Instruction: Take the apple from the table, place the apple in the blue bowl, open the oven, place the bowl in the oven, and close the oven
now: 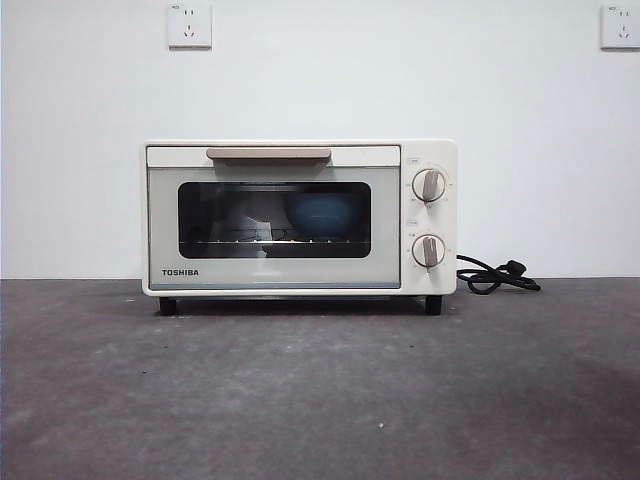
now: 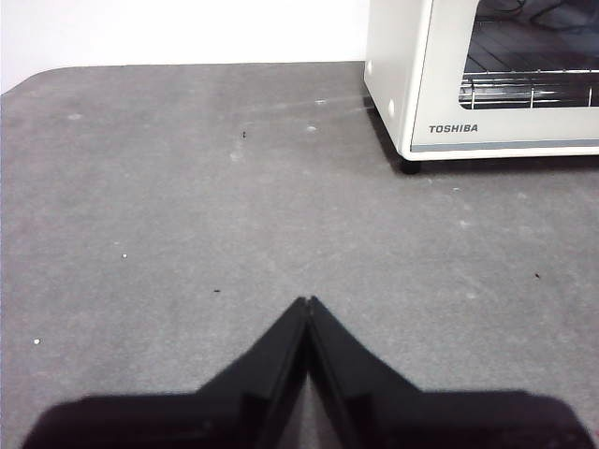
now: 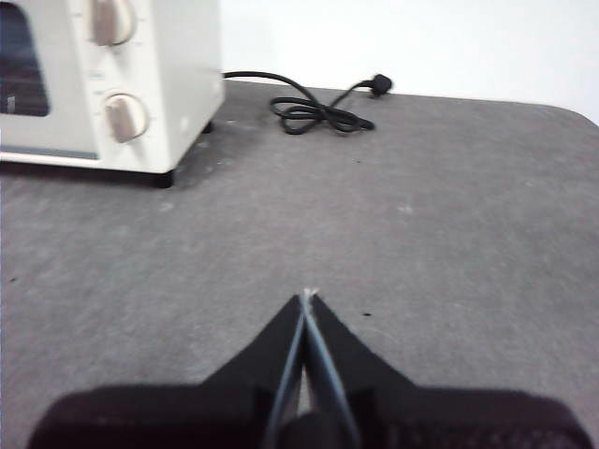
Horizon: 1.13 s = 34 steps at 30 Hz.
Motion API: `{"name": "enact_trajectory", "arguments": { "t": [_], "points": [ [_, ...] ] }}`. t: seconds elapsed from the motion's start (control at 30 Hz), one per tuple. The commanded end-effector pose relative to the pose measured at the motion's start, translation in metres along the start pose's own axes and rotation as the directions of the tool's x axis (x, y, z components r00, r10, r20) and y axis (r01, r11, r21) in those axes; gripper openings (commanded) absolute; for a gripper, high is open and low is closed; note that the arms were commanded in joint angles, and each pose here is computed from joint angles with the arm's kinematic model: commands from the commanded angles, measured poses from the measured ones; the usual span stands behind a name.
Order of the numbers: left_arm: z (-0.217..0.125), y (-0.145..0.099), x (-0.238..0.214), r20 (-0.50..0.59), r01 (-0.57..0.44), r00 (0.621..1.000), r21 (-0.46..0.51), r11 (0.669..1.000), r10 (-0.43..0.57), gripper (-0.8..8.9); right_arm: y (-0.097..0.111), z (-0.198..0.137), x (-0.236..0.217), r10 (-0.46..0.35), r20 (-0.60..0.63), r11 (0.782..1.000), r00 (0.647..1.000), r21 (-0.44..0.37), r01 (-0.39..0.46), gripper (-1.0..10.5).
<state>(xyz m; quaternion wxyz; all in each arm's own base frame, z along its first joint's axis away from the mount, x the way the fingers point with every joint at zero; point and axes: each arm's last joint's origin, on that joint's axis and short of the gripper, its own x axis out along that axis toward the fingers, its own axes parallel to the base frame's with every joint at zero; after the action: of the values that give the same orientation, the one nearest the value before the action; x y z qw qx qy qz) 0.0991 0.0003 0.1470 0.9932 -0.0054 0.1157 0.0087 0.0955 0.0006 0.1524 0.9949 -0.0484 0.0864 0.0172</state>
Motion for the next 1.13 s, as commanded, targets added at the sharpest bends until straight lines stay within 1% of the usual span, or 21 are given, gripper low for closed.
{"name": "enact_trajectory", "arguments": {
  "t": [0.03, 0.17, 1.13],
  "points": [
    [-0.0027, 0.0003, 0.0010, -0.003, -0.003, 1.000, -0.011, 1.000, 0.003, -0.04, -0.0005, -0.0028, 0.0007, -0.017, -0.009, 0.999, 1.000, 0.044, 0.017, 0.0],
    [-0.0027, 0.0003, 0.0010, -0.003, -0.003, 1.000, -0.011, 1.000, 0.003, -0.04, -0.0008, -0.0028, 0.0007, -0.025, -0.009, 0.998, 1.000, 0.057, 0.025, 0.0],
    [-0.0027, 0.0003, 0.0010, -0.003, -0.003, 1.000, -0.011, 1.000, 0.003, -0.04, -0.0010, -0.0025, 0.0007, -0.031, -0.007, 0.998, 0.999, 0.056, 0.032, 0.0]
  ]
}}
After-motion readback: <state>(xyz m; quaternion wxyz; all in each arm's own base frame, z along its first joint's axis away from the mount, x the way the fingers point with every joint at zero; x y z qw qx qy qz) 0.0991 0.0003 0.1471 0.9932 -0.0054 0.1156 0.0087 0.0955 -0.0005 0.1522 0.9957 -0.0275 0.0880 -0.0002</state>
